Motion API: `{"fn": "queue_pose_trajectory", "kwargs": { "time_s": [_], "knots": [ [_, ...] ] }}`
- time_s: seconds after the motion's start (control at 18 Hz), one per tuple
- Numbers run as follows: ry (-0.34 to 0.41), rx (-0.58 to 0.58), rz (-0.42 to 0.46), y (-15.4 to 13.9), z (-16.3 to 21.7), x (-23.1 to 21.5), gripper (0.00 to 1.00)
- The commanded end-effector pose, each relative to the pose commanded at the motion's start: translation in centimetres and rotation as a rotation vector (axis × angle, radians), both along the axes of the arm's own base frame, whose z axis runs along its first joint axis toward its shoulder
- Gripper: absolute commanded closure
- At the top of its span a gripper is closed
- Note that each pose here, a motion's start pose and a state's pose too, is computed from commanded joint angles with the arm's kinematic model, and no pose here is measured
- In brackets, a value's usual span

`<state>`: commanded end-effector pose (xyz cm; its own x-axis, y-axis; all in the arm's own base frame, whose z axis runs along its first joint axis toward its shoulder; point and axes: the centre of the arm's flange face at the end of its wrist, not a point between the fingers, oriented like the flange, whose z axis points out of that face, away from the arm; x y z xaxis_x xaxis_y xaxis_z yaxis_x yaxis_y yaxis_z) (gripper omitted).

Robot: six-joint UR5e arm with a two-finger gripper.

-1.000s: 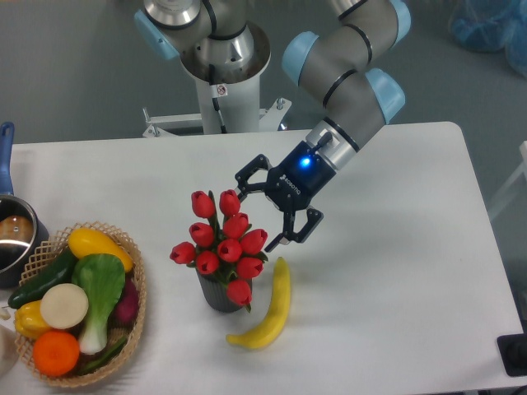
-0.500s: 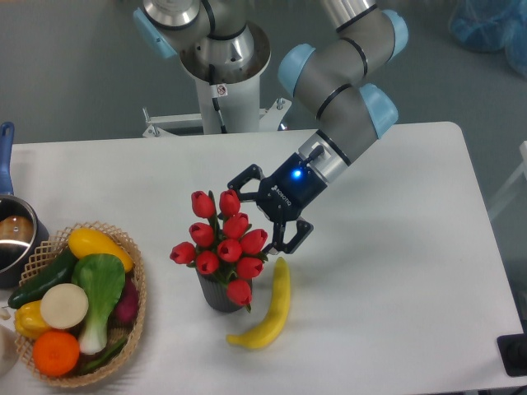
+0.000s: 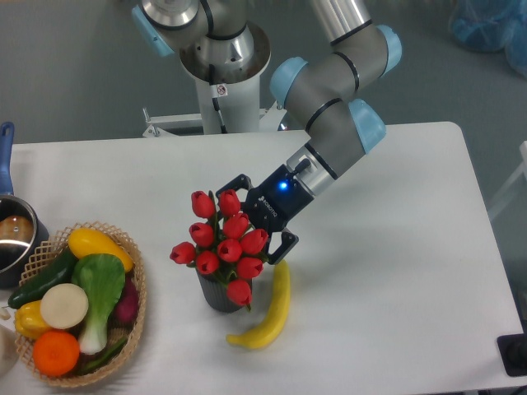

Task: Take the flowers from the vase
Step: 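Close the gripper on the tulip stems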

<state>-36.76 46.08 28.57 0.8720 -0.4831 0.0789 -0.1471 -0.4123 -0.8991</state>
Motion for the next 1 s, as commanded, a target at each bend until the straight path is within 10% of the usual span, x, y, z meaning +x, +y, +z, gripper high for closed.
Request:
{"fn": "queue_pose_trajectory", "kwargs": {
  "time_s": [1.0],
  "knots": [
    [-0.005,0.045,-0.031,1.7,-0.5,1.2,0.00]
  ]
}}
